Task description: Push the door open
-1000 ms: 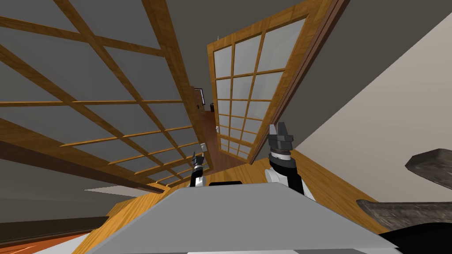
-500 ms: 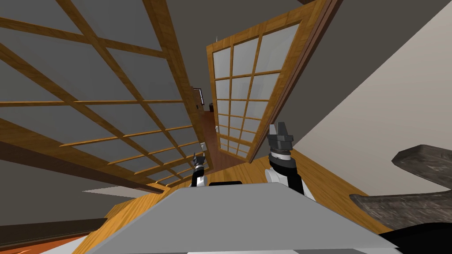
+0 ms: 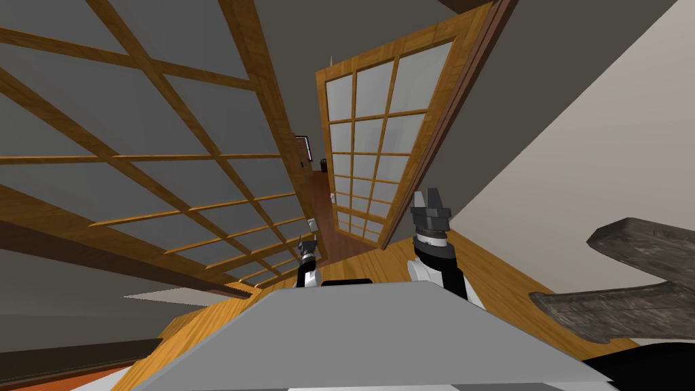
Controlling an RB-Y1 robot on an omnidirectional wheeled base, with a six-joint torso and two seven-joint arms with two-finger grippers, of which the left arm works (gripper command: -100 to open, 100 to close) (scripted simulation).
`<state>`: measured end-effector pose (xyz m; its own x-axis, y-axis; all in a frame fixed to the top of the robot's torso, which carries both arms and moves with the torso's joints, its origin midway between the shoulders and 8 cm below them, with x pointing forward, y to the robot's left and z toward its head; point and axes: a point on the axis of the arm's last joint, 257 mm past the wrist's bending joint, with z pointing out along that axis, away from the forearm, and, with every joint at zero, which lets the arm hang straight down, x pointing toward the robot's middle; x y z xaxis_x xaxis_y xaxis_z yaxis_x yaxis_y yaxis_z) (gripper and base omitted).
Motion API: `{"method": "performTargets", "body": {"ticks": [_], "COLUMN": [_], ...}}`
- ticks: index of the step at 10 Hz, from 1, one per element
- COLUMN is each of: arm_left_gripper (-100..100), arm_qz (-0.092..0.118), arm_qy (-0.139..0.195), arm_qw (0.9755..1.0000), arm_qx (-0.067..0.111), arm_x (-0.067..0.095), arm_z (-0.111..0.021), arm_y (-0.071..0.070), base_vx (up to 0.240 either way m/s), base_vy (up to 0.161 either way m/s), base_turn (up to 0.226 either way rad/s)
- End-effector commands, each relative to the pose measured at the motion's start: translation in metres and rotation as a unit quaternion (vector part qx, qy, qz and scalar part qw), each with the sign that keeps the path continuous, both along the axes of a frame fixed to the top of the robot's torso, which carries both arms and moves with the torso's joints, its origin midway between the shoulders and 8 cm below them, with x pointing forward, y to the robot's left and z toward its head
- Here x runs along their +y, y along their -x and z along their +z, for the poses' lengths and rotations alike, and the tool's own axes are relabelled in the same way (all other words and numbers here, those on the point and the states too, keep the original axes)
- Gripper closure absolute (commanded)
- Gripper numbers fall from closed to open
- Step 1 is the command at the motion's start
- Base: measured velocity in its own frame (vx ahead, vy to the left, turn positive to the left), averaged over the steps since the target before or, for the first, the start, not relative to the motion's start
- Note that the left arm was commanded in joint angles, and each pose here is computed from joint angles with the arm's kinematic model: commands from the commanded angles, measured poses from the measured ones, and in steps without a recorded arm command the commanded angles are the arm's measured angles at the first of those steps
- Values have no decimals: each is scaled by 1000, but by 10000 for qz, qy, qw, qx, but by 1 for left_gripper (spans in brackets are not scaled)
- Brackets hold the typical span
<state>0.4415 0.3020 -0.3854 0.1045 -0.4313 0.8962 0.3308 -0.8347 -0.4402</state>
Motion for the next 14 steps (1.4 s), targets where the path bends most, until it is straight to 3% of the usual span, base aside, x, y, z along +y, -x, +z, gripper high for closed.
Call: {"method": "performTargets", "body": {"ticks": [1, 3, 6, 7, 11, 12, 13, 14], "arm_left_gripper": [-100, -100, -100, -100, -100, -100, -100, -100], "arm_qz": [10, 21, 51, 49, 81, 85, 94, 89], "arm_qy": [318, 578, 1210, 1262, 1932, 2020, 2195, 2084], "arm_qw": [9995, 9982, 9922, 9915, 9799, 9780, 9740, 9766], "arm_qx": [-78, -142, -294, -314, -486, -508, -554, -524], "arm_x": [-3, -6, -14, -14, -22, -24, -26, -24], "arm_z": [-2, -3, -7, -7, -11, -12, -13, -12], "arm_y": [0, 0, 0, 0, 0, 0, 0, 0], "base_vx": [-30, -32, -29, -23, -24, -21, -19, -9], "base_vy": [8, 6, 1, 3, 4, 1, 4, 2], "base_turn": [-29, -37, -31, -11, -23, -16, -24, -6]}}
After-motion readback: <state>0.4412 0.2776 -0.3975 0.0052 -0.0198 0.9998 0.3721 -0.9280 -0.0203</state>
